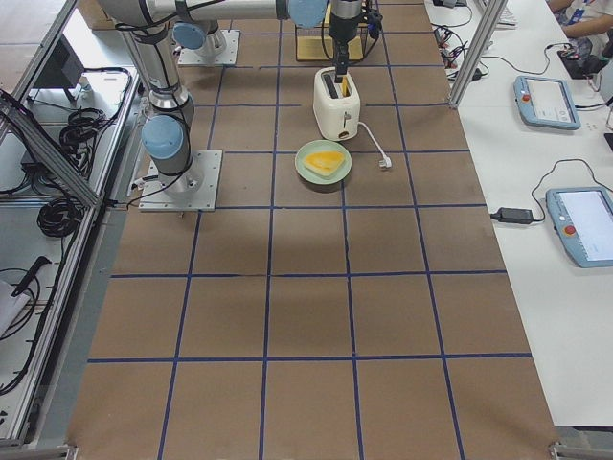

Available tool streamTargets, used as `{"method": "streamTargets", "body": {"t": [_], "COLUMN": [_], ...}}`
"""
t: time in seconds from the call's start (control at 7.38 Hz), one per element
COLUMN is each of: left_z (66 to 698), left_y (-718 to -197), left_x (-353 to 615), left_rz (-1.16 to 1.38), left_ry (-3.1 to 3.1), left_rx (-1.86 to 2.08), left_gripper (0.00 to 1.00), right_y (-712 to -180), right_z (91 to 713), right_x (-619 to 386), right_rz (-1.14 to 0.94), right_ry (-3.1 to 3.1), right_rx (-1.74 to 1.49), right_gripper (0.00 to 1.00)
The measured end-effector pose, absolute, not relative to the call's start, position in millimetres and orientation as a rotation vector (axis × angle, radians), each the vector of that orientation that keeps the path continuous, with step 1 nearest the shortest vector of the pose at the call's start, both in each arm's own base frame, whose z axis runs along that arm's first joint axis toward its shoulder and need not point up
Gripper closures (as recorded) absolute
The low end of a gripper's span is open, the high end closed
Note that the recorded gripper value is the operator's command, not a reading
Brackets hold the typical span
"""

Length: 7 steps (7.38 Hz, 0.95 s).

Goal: Press toaster with right arm
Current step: 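Close the right gripper and raise it above the toaster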

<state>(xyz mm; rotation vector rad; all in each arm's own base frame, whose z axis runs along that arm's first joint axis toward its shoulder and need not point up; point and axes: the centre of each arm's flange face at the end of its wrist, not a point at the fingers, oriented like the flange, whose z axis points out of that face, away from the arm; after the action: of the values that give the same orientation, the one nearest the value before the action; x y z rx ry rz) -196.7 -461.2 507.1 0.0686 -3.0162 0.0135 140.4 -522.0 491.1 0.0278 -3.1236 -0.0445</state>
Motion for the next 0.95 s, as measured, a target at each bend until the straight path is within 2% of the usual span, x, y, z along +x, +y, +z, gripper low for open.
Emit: {"method": "streamTargets", "body": {"t": [0.41,0.54,0.81,0.95], "left_z": [507.4,507.3,507.0,507.0], "left_y": [-461.3,-461.2,-461.2,-461.2], "left_x": [-196.7,-196.7,-196.7,-196.7], "left_rz": [0.015,0.014,0.013,0.013], "left_ry": [-3.016,-3.016,-3.016,-3.016], "left_rx": [0.069,0.069,0.069,0.069], "left_gripper": [0.00,0.00,0.00,0.00], "right_y": [-522.1,-521.6,-520.0,-519.9], "right_z": [490.4,490.6,491.4,489.2], "right_x": [140.0,138.8,135.4,133.9], "right_rz": [-0.048,-0.052,-0.050,-0.055], "right_ry": [-3.123,-3.123,-3.127,-3.128], "right_rx": [0.027,0.024,0.036,0.045], "right_gripper": [0.00,0.10,0.15,0.48]}}
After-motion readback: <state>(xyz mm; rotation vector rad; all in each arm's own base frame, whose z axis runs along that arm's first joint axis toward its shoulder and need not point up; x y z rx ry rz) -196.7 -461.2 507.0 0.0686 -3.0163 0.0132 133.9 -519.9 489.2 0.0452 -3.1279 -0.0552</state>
